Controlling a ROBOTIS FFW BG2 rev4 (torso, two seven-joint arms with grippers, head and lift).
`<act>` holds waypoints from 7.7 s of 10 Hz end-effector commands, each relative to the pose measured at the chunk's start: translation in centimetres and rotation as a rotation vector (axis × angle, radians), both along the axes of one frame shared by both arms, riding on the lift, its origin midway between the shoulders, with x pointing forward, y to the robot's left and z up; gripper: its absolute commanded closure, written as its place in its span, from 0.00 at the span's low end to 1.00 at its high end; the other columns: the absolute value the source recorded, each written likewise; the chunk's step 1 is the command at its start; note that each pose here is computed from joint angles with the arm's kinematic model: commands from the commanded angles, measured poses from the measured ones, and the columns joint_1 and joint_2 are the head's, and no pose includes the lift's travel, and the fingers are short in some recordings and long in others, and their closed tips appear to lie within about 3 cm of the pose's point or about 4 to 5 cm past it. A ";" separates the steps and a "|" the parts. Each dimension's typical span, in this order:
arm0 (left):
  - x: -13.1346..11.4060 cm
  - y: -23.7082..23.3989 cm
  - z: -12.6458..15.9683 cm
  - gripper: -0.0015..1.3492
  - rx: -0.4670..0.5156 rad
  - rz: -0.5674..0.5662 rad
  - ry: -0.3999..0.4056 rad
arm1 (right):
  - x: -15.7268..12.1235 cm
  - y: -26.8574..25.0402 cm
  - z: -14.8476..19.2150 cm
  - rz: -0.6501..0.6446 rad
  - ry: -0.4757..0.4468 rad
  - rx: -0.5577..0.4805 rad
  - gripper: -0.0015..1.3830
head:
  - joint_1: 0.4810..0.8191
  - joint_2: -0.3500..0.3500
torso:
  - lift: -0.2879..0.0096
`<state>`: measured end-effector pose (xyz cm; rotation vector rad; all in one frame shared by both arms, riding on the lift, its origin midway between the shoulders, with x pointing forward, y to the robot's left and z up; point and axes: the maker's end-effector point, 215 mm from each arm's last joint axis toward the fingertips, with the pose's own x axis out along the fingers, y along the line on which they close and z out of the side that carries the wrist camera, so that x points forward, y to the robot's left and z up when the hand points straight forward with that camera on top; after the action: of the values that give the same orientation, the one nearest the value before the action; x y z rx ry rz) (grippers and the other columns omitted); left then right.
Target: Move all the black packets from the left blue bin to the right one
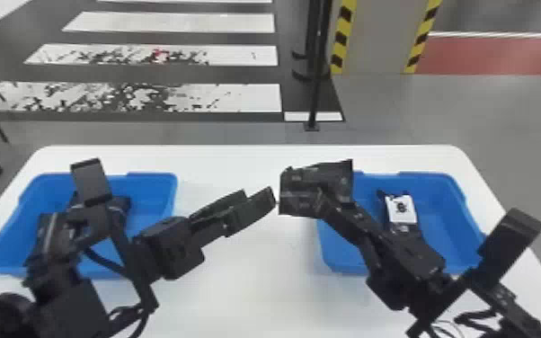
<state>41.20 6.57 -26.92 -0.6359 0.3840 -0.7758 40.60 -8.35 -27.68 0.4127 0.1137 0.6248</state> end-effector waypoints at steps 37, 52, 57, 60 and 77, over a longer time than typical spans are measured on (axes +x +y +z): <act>14.1 33.3 -19.4 0.90 0.503 0.556 0.562 | -6.5 -11.4 -4.5 -0.380 0.101 -0.228 0.15 | 0.63 0.86 | 0.45; 6.2 7.0 0.6 0.90 0.092 0.091 -0.056 | -4.6 -1.0 0.8 -0.093 0.037 0.010 0.16 | 0.63 0.60 | 0.45; 3.8 0.3 1.0 0.90 0.030 -0.059 -0.038 | -3.2 2.3 1.6 0.019 0.012 0.064 0.16 | 0.63 0.54 | 0.45; 2.2 -2.1 0.8 0.90 0.002 -0.123 -0.015 | -1.9 3.1 1.4 0.043 0.014 0.100 0.17 | 0.63 0.51 | 0.45; -0.4 6.8 0.0 0.12 -0.118 0.065 0.045 | 9.2 -13.6 -11.9 -0.185 0.148 -0.148 0.92 | 0.63 0.37 | 0.45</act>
<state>40.97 12.52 -26.82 -0.7779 0.3618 -0.7467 49.14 -20.60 -39.01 0.3320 0.2571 0.4246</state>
